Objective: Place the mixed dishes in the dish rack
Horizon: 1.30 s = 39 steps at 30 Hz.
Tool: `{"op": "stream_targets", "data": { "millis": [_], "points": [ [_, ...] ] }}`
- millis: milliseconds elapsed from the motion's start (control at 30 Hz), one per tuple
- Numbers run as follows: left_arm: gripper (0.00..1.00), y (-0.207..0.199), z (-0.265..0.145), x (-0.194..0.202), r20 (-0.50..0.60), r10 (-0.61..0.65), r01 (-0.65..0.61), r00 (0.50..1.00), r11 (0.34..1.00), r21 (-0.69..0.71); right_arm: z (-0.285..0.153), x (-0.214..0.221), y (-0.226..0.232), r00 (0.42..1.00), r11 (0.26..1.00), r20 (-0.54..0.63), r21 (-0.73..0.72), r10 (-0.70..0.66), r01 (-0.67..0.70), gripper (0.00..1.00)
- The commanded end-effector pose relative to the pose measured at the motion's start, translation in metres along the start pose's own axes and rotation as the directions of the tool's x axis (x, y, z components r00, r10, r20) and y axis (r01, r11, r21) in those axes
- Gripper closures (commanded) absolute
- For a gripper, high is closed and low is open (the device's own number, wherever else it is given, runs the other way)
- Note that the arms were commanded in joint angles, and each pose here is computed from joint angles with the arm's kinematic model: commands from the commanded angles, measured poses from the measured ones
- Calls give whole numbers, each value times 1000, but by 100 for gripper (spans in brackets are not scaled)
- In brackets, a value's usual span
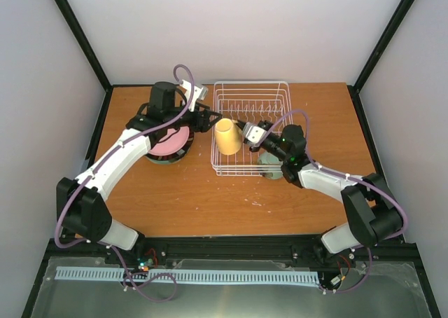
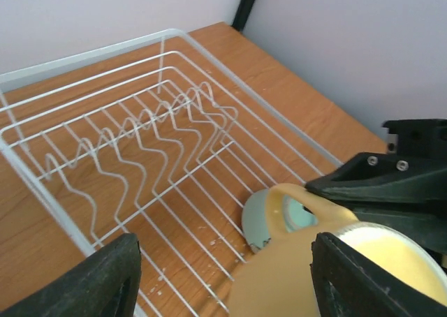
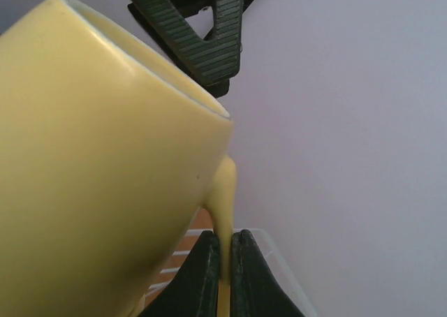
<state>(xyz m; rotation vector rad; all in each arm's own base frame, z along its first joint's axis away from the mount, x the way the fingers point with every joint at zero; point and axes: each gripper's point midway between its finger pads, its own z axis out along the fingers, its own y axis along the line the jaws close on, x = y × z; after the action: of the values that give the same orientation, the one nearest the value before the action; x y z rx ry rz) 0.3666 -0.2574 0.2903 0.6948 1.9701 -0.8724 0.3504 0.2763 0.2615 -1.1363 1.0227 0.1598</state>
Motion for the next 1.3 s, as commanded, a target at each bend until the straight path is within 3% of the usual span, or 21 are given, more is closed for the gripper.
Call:
{"op": "stream_targets", "data": {
  "millis": [0,133,567,833,1267],
  "points": [
    [34,27,-7,-11,48,40,-34,998,993,-116,0,-7,4,997,997,35,-16,-70,71,97],
    [41,33,0,-12,39,28,-23,999,994,-105,7,19,13,998,998,-16,-38,-57,56,97],
    [42,81,-18,-8,35,26,-16,999,965,-263,40,99,-3,993,996,-115,-78,-41,33,97],
    [42,124,-36,-15,68,1,22,998,943,-332,75,105,-9,998,988,-39,-148,-55,48,97],
    [43,142,-37,-5,59,-21,42,998,919,-393,50,121,45,996,956,-76,-289,38,-59,97]
  ]
}}
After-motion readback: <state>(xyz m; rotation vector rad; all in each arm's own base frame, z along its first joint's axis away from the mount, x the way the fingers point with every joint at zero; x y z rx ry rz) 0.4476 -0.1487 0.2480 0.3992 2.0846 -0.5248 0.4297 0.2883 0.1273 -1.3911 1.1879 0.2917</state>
